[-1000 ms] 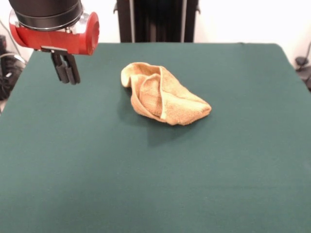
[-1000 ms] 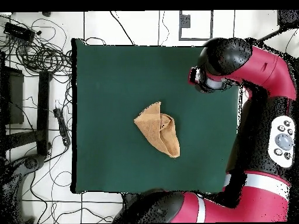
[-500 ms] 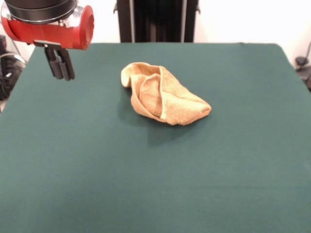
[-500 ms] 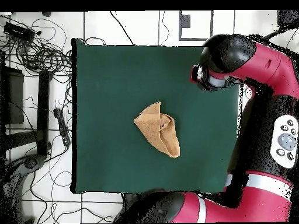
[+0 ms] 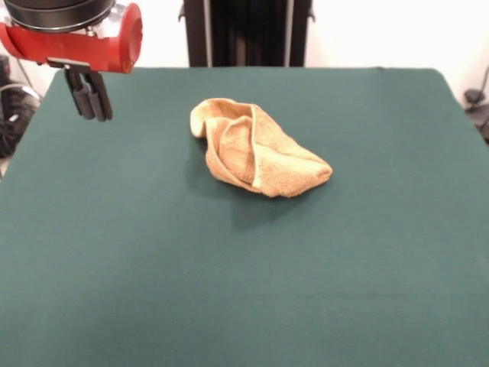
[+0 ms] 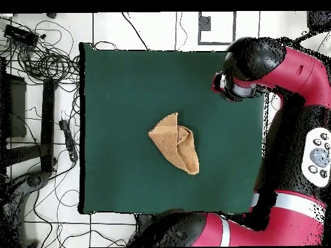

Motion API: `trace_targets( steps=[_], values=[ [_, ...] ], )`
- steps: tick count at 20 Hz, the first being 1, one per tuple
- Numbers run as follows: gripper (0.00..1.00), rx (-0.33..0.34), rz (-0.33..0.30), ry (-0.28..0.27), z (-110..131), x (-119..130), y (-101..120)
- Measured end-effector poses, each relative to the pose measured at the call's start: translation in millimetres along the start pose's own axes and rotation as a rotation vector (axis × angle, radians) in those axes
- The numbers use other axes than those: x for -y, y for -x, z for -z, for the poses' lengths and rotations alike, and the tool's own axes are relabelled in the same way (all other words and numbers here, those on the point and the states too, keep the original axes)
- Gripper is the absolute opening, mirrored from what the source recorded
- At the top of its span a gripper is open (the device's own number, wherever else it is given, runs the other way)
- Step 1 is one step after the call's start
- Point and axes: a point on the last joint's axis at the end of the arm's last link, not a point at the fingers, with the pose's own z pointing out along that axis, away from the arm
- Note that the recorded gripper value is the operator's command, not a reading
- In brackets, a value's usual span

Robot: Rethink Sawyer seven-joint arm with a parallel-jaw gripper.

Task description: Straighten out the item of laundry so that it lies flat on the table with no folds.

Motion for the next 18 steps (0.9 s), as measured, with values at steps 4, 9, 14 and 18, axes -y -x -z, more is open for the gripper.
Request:
trace_targets(
  steps=[4,9,14,18],
  values=[
    [0.00,0.005,-0.023,0.000,3.4,19.3,0.0],
    [0.00,0.014,-0.053,0.001,9.8,45.5,-0.6],
    [0.00,0.033,-0.092,-0.001,24.0,78.2,-2.9],
    [0.00,0.055,-0.098,-0.006,39.7,83.5,-3.9]
  ],
)
